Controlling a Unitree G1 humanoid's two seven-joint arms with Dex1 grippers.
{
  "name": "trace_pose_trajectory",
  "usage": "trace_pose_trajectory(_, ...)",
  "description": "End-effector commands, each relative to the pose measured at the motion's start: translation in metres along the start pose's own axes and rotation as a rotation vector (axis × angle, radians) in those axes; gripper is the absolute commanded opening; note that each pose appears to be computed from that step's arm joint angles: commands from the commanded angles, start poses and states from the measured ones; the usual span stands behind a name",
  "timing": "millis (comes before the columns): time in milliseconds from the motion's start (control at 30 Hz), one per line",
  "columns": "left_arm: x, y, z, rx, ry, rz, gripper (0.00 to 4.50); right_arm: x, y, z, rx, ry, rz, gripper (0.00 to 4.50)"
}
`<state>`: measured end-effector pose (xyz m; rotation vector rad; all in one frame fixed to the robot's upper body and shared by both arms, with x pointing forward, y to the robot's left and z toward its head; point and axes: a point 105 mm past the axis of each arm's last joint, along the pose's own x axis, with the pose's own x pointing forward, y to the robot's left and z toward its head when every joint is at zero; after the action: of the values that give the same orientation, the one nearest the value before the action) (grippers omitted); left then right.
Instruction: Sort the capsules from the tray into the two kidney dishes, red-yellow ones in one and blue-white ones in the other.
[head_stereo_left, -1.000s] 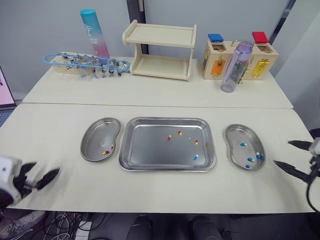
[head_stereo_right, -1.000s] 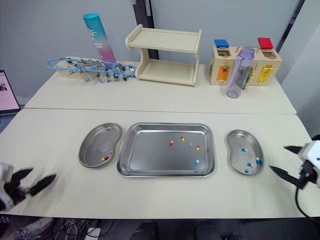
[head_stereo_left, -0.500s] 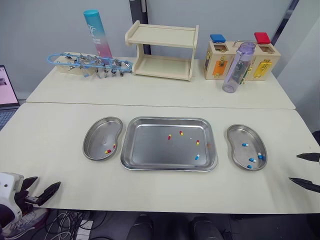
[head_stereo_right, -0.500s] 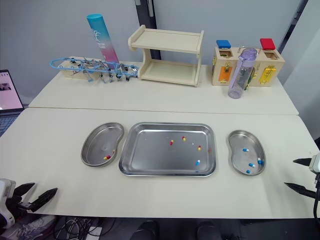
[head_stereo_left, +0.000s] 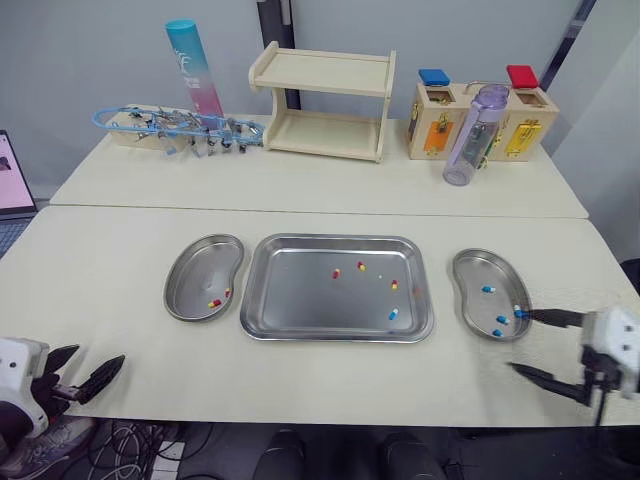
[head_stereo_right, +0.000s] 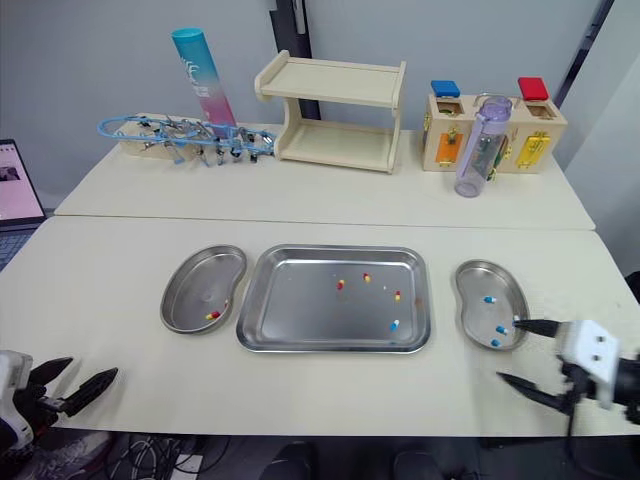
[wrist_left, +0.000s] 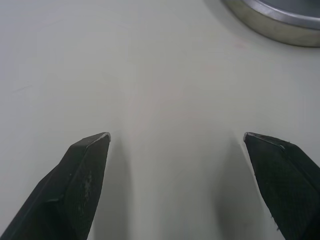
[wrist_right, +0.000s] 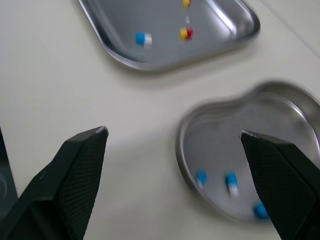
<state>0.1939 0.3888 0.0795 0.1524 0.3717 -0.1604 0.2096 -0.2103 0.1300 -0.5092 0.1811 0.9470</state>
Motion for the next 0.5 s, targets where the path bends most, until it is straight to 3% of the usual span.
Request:
trace_pose_trajectory(33, -0.002, -0.003, 0.017, 0.048, -0.028, -0.021, 4.43, 0.029, 0.012, 0.023, 0.011, -0.113, -0.040, 4.50)
trace_pose_trajectory(267, 0.003, -0.028, 0.049, 0.160, -0.067, -0.172, 4.43, 0.060, 0.028, 0.025, 0.068, -0.186, -0.116, 4.50)
trace_pose_trajectory(500, 0.035, -0.100, 0.106, 0.243, -0.182, -0.455, 4.43, 0.070, 0.034, 0.021, 0.076, -0.189, -0.108, 4.50)
